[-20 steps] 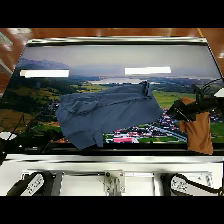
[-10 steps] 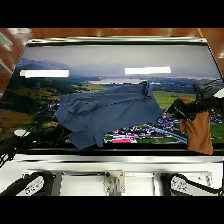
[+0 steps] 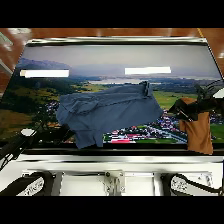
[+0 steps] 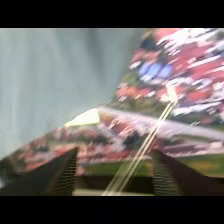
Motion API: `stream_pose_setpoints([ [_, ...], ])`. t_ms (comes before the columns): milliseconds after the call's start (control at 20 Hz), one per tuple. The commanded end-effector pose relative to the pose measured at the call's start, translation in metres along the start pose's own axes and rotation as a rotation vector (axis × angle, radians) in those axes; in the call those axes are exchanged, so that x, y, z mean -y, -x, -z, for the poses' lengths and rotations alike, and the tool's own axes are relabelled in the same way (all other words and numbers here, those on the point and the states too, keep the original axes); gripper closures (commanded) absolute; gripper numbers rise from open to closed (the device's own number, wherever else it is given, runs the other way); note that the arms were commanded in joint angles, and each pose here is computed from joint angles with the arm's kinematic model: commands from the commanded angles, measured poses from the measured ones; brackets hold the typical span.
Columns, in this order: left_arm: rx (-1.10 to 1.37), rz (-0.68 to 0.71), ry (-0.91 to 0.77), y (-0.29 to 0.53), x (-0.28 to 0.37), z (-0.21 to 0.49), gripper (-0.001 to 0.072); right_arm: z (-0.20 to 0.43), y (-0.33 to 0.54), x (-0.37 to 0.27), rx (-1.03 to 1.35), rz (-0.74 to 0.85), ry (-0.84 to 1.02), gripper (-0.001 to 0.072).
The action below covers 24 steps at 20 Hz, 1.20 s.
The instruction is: Fold the shirts.
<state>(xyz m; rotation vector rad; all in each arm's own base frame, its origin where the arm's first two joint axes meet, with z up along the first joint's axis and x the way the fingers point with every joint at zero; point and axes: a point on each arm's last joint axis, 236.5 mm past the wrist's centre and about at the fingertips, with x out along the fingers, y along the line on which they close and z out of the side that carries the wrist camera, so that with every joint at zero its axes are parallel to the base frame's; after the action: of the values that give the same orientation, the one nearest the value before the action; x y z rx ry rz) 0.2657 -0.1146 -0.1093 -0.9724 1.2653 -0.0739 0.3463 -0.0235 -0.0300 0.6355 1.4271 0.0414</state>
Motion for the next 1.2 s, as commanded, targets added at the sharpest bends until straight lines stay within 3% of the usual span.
stream_pose_setpoints([
  [0, 0.046, 0.068, -0.088, 0.019, 0.027, -0.001, 0.0671, -0.020, -0.011, 0.005, 0.059, -0.001, -0.080, 0.0103],
  [150, 0.121, 0.123, -0.157, 0.040, 0.051, -0.010, 0.0670, -0.025, -0.036, -0.005, 0.017, -0.094, -0.150, 0.0103],
  [400, 0.231, 0.218, -0.277, 0.080, 0.105, -0.030, 0.0670, -0.019, -0.067, 0.008, -0.061, -0.091, -0.199, 0.0105],
  [800, 0.265, 0.242, -0.324, 0.093, 0.124, -0.038, 0.0670, -0.035, -0.110, -0.019, 0.038, 0.016, -0.055, 0.0106],
  [850, 0.266, 0.242, -0.325, 0.093, 0.124, -0.038, 0.0670, -0.039, -0.113, -0.024, 0.060, 0.014, -0.070, 0.0169],
  [950, 0.274, 0.240, -0.348, 0.094, 0.125, -0.040, 0.0670, -0.037, -0.114, -0.037, 0.054, -0.019, -0.087, 0.0636],
  [1050, 0.283, 0.229, -0.478, 0.106, 0.129, -0.044, 0.0670, -0.031, -0.103, -0.049, 0.035, -0.050, -0.037, 0.0648],
  [1150, 0.298, 0.191, -0.533, 0.134, 0.130, -0.059, 0.0671, -0.033, -0.070, -0.070, 0.070, -0.074, 0.135, 0.0648],
])
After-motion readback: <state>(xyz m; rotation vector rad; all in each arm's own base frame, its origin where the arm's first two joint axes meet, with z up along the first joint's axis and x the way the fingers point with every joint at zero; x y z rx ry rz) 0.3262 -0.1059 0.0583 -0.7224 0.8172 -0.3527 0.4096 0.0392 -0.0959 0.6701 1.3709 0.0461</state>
